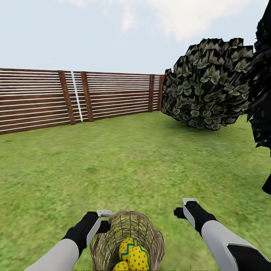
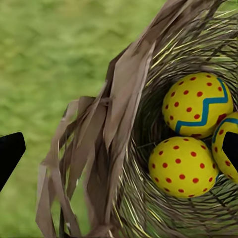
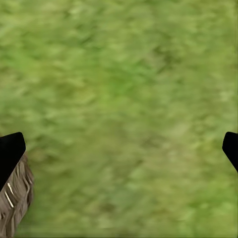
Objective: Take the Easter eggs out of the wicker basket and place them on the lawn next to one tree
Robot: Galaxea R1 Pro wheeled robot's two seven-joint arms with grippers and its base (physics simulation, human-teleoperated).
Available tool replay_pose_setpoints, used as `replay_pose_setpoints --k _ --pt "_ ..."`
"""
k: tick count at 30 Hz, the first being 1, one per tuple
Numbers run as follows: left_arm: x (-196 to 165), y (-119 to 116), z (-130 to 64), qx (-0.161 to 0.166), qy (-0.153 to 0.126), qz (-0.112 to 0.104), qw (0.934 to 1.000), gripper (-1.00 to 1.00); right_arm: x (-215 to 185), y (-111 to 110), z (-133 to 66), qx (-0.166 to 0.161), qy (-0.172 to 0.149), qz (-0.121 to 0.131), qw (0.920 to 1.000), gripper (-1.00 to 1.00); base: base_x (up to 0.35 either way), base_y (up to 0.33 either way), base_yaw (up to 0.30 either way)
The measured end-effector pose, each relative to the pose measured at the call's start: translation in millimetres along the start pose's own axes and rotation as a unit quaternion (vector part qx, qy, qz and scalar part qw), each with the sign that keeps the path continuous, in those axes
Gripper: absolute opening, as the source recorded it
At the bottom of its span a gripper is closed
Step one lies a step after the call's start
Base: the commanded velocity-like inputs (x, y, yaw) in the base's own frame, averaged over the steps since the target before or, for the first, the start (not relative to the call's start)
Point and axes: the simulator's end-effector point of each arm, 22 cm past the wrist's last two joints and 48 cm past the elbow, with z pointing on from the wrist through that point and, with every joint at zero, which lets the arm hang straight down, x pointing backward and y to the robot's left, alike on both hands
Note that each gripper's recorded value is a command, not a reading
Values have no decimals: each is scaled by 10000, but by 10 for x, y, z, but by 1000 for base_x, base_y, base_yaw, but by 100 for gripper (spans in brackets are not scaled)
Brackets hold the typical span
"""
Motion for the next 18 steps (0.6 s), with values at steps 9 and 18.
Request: replay_pose_setpoints --k 9,18 --pt "410 19 329 -53 68 -44 10000 100 114 13 132 0 -2 0 10000 100 0 0 0" --pt "390 -78 321 123 46 -88 9999 -100 111 10 131 3 -5 -3 10000 100 0 0 0"
